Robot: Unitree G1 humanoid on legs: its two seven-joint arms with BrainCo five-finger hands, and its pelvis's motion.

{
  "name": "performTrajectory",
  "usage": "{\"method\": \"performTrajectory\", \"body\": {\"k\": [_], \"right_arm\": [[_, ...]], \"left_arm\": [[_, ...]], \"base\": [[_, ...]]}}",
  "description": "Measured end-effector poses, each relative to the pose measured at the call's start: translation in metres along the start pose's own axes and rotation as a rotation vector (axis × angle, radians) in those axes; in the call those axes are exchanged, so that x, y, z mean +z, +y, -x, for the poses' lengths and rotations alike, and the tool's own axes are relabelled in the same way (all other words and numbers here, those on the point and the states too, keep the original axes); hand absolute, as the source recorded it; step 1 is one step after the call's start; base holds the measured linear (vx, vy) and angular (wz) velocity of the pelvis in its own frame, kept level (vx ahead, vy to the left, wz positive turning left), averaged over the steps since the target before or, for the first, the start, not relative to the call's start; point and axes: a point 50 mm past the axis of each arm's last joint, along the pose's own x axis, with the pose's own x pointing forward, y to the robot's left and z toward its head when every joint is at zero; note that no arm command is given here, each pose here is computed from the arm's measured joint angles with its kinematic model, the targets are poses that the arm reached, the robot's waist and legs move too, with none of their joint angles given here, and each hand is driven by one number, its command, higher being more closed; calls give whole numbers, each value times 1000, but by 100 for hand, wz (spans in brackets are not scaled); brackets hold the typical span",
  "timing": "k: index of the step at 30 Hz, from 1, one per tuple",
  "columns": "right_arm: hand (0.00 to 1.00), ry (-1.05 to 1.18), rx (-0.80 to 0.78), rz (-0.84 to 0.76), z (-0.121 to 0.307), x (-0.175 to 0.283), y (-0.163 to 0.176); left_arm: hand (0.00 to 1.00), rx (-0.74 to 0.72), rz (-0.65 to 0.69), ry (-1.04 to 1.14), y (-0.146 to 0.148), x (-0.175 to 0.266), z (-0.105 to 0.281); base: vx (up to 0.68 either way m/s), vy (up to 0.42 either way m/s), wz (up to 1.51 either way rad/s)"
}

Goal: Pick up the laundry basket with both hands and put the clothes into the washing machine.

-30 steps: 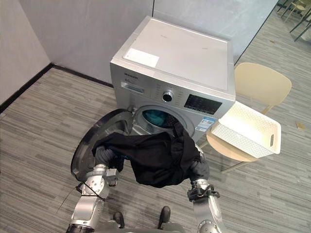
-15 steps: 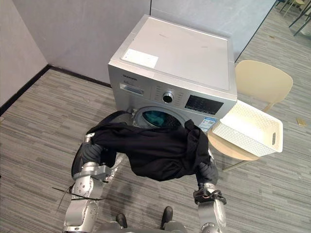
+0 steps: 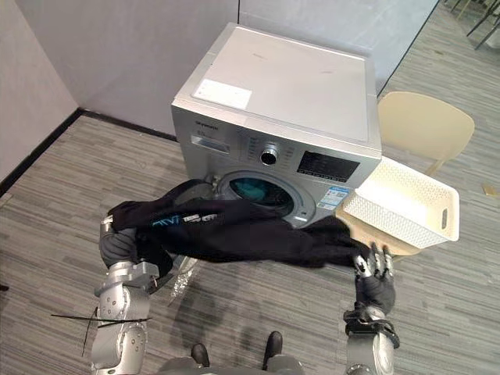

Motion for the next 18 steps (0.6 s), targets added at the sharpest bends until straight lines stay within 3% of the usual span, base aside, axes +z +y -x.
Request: {"method": "performTrajectory", "body": {"k": [5,18], "right_arm": [[0,-37,-75,32,-2,7,-14],[0,-14,-126,34,-3,1,-22]], "left_arm": [[100,35,-5,-16,6,3,-2],[100,-32,73,-110,-22,19,-20]], "base": [[-29,-1,-15],[-14,-2,-2]]}}
